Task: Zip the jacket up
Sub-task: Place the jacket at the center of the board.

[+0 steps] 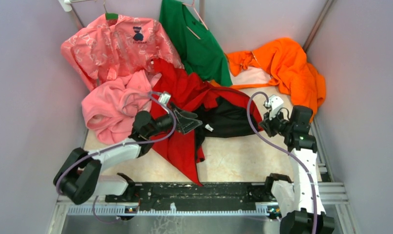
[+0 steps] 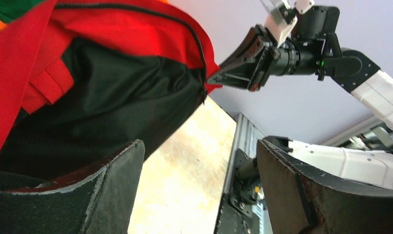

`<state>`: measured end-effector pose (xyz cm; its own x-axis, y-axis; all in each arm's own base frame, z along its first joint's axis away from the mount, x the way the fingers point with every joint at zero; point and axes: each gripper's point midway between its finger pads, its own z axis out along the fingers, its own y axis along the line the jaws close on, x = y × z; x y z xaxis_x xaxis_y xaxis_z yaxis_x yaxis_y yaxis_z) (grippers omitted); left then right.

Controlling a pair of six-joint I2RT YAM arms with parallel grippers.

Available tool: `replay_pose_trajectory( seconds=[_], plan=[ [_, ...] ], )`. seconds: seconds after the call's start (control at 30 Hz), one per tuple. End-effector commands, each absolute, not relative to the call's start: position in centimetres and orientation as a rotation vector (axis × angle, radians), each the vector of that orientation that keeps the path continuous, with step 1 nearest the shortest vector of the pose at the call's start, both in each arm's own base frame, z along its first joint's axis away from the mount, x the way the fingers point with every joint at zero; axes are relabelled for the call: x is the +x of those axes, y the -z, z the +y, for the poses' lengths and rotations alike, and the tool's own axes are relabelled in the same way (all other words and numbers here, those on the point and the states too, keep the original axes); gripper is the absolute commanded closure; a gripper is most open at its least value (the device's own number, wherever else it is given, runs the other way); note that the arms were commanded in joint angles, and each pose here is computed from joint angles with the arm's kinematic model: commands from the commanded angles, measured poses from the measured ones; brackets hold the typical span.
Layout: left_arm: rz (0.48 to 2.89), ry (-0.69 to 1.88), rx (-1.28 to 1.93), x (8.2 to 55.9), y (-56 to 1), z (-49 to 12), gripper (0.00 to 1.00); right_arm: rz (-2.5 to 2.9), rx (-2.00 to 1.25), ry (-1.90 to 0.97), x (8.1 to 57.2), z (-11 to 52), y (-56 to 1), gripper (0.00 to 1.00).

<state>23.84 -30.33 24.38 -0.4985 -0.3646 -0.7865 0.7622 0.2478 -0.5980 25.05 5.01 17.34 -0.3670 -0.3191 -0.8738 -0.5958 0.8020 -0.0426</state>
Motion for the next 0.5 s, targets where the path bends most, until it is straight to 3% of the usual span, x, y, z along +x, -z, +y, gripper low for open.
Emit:
replay_pose_trajectory(
  seconds=[0.0,0.17,0.47],
  plan=[
    [1.607,1.592,0.445,23.3,-24.2,-32.2,0.15,1.939,-0.616,-0.119,26.5,1.6,-20.5,1.0],
    [1.645,1.656,0.461,23.9,-23.3,-33.5,0.19,1.948,-0.545,-0.089,26.2,-0.5,-21.3,1.0],
    [1.711,1.695,0.48,25.6,-21.1,-36.7,0.27,2.062,-0.91,-0.629,24.4,8.4,-16.0,1.0]
  ],
)
